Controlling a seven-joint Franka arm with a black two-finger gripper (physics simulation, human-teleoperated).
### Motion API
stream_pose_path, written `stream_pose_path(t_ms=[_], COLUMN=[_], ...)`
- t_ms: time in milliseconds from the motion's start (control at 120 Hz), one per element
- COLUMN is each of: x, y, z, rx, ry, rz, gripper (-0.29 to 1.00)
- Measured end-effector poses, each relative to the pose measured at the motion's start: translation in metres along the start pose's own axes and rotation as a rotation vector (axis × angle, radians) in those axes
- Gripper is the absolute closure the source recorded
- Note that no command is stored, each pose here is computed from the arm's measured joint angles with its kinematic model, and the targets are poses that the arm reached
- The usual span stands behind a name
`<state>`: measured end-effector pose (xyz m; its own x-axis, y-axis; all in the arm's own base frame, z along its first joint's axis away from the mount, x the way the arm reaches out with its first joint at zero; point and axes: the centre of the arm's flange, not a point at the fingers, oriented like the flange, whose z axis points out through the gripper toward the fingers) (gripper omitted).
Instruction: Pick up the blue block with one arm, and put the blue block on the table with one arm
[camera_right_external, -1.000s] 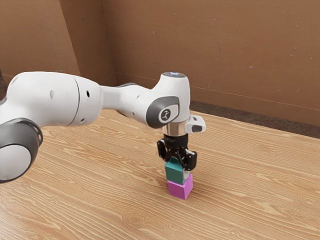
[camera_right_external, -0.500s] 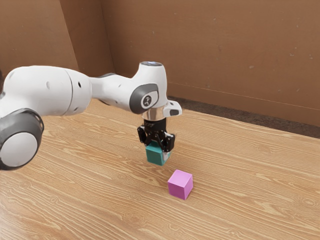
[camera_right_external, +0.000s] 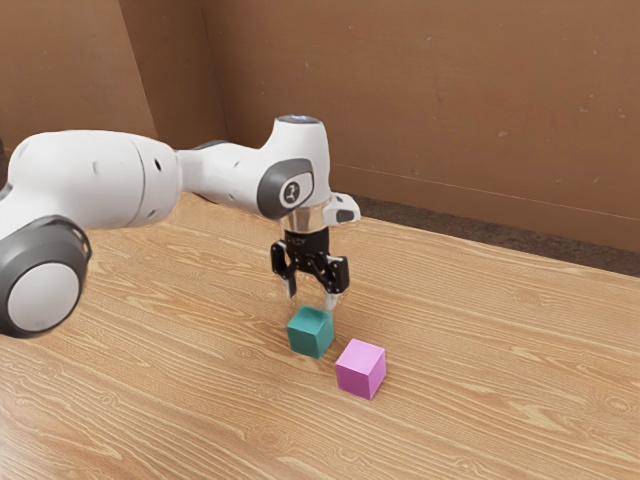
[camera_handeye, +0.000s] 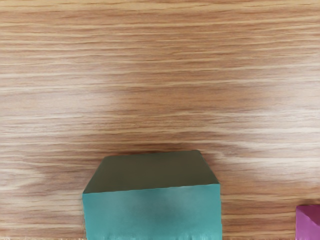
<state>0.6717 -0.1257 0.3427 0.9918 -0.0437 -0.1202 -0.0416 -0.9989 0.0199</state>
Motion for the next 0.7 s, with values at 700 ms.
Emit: stream_pose_path(t_ms=[700], x=[-0.143], y=[0.008], z=[-0.202], rx=[0.169], ry=[-0.073], rz=[0.08], gripper=[0.0])
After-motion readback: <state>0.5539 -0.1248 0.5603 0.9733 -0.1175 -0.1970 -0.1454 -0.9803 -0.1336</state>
